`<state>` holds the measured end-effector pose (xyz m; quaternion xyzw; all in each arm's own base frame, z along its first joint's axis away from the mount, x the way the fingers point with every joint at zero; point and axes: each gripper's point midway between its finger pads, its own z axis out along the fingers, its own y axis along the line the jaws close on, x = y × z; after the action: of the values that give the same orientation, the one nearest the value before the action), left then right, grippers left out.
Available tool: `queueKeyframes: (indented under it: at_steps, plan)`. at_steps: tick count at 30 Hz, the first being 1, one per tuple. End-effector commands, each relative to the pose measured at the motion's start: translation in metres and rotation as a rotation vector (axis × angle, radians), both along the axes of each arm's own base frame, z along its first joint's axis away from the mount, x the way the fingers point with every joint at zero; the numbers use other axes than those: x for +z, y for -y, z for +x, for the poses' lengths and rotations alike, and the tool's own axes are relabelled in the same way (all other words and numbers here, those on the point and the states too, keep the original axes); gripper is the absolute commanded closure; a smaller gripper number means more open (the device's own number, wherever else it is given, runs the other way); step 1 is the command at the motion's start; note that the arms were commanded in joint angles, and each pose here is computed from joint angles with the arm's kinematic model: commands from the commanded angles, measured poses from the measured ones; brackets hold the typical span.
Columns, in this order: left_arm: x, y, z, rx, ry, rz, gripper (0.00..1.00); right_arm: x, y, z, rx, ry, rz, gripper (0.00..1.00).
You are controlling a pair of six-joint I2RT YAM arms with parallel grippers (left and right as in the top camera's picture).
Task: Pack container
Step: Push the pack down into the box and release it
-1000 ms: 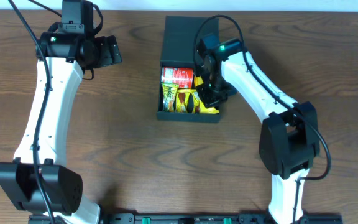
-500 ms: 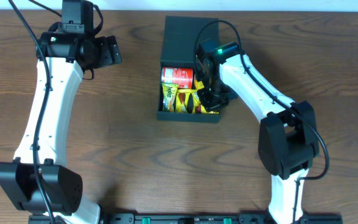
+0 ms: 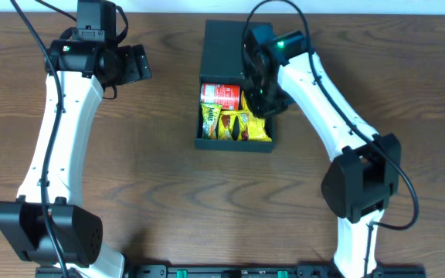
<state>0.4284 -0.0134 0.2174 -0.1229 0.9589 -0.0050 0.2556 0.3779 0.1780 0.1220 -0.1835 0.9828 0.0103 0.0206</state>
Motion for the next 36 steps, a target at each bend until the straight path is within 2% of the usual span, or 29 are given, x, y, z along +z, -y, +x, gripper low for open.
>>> queueKeyframes:
  at_steps: [1, 16, 25, 36]
  plan:
    - [-0.004, -0.003, 0.0, 0.001, -0.011, 0.01, 0.02, 0.019, -0.007, 0.012, -0.009, 0.083, 0.03, 0.98]
    - [-0.004, -0.003, 0.0, 0.001, -0.013, 0.01, 0.02, -0.033, -0.024, 0.047, -0.002, 0.128, 0.047, 0.98]
    - [-0.005, -0.003, -0.002, 0.001, -0.023, 0.011, 0.02, -0.07, -0.013, 0.025, -0.002, -0.019, -0.024, 0.98]
    - [-0.005, -0.004, -0.003, 0.003, -0.023, 0.011, 0.02, -0.07, 0.01, 0.011, -0.018, -0.07, -0.139, 0.98]
